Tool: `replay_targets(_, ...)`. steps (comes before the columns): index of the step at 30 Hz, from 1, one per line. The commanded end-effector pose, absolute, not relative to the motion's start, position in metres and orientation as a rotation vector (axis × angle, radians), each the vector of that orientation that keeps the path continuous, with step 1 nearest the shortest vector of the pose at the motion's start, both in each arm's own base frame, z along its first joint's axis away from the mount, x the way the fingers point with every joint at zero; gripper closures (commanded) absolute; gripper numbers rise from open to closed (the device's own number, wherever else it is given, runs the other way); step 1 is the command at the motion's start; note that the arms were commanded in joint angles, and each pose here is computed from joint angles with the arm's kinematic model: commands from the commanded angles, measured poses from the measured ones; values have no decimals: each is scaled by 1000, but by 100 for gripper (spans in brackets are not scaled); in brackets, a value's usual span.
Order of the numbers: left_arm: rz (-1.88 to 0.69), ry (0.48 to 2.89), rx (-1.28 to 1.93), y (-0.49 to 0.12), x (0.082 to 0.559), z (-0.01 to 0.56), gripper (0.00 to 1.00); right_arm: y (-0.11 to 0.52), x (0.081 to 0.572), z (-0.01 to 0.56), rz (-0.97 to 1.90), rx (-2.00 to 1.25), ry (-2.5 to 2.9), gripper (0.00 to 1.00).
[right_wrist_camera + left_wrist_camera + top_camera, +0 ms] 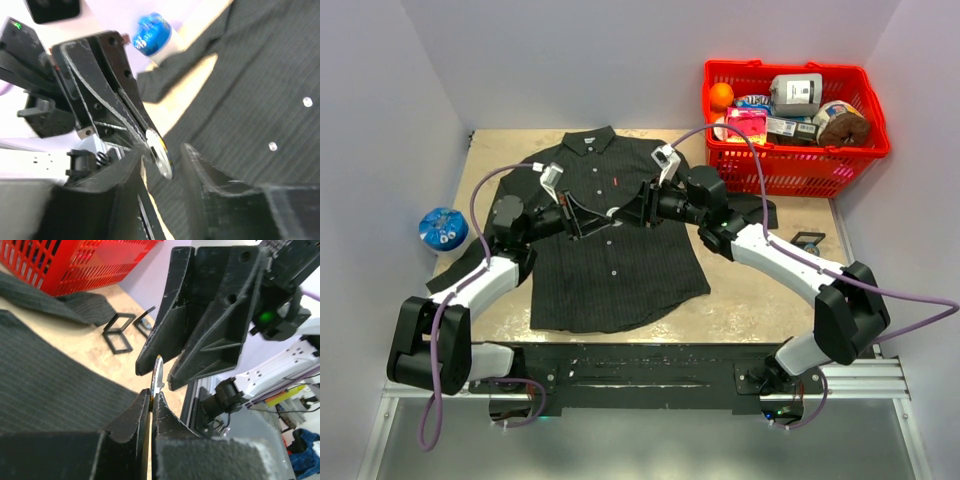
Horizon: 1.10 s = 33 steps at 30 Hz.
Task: Pin the brooch onto the clothing
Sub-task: Pass from the right arm to the left, then pass from the left arm to the right
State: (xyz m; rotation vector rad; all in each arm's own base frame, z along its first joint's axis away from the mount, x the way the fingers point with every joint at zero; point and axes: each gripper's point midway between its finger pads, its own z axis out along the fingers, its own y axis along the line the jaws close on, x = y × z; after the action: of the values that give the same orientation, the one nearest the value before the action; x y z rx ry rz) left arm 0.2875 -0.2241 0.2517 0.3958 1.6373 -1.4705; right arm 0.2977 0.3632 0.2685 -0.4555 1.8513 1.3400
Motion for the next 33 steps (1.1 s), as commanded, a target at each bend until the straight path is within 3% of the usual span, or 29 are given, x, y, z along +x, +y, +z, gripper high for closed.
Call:
replay_targets(1, -1388, 1629, 548, -224, 289, 258, 100, 353, 300, 285, 1218, -516, 1823, 48)
replay_targets(5, -1329, 1708, 654, -223, 285, 249, 100, 349, 298, 288, 1175, -552, 1830, 43)
replay_targets(11, -1299, 1711, 832, -222, 271, 245, 100, 346, 287, 286, 1158, -656, 1835, 45)
replay_targets(20, -1332, 1668, 963, -224, 248, 250, 100, 355, 271, 286, 1234, -792, 1792, 53)
replay_targets(33, -1316, 1724, 958, -230, 252, 237, 100, 373, 255, 264, 1307, -908, 1829, 67)
